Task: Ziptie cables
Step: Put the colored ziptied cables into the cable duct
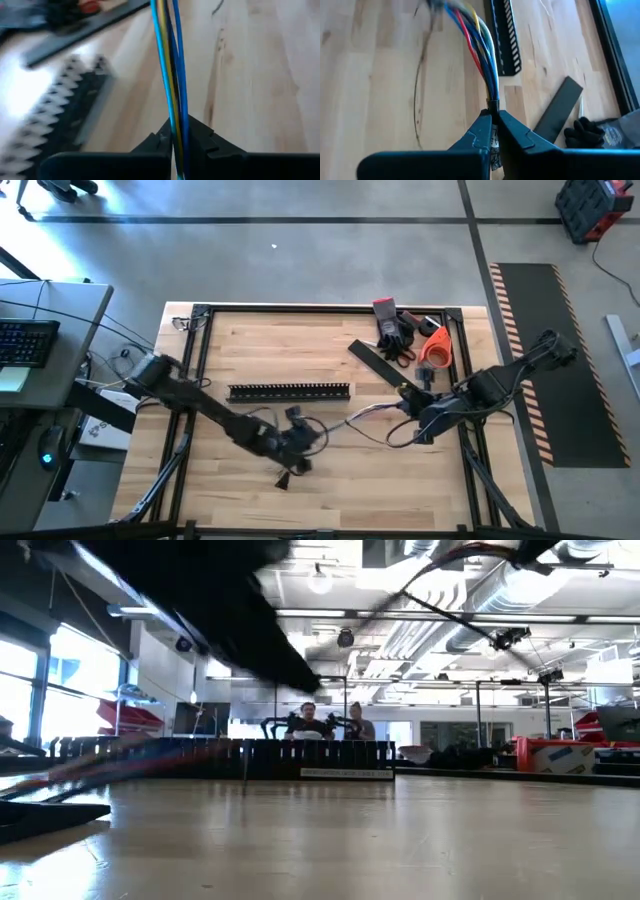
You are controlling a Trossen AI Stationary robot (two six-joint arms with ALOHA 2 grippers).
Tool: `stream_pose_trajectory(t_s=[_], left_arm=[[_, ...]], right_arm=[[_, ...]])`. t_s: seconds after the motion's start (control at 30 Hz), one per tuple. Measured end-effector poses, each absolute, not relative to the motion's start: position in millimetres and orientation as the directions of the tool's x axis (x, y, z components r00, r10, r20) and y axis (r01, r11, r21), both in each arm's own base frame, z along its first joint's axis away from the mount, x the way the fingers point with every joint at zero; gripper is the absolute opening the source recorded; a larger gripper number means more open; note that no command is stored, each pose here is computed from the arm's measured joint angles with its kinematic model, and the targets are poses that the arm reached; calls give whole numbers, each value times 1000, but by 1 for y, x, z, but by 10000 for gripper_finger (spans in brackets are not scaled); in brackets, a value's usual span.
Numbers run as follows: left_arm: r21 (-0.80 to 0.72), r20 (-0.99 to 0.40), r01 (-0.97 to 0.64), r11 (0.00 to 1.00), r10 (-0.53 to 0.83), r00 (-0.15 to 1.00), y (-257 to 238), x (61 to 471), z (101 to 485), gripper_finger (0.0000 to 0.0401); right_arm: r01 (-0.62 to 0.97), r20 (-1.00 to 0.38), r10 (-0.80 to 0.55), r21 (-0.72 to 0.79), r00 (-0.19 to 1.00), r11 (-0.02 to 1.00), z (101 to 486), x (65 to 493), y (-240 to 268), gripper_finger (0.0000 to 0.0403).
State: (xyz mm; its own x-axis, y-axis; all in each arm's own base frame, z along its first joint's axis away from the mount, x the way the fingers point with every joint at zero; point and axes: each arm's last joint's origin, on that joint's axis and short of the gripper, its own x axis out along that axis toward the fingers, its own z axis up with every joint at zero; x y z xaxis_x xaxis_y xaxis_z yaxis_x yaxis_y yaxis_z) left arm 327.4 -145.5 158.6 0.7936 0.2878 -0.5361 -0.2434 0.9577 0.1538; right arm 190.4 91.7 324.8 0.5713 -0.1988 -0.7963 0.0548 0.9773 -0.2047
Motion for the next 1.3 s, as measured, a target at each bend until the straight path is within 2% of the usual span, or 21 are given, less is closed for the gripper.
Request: stream_pose_trajectory(t_s=[0.17, 0.33, 0.5, 0.57, 0.7, 0.93, 1.2, 1.3], left_arm=[[185, -641, -266, 946, 322, 697, -127, 275, 217, 0], [165, -781, -315, 935, 319, 537, -93, 221, 266, 0], [216, -879, -367, 905, 344, 330, -61, 185, 276, 0], [230, -887, -383, 895, 354, 295, -56, 183, 274, 0], [185, -870, -373, 909, 327, 367, -62, 194, 263, 0], [77, -790, -290, 954, 235, 566, -96, 223, 240, 0], [201, -551, -219, 955, 295, 781, -156, 242, 225, 2], [184, -536, -182, 966, 254, 805, -170, 250, 214, 23]], right_arm=[[97, -797, -234, -218, 557, 971, 307, 200, 84, 0], [95, -728, -196, -178, 657, 980, 281, 225, 72, 0], [43, -669, -130, -145, 732, 989, 252, 258, 57, 0], [30, -676, -135, -165, 725, 986, 247, 268, 52, 0], [2, -704, -152, -209, 694, 978, 253, 278, 53, 0], [-65, -711, -136, -248, 690, 967, 302, 274, 72, 0], [-162, -640, -32, -242, 767, 957, 369, 262, 100, 0], [-186, -604, 9, -231, 797, 955, 390, 256, 109, 0]])
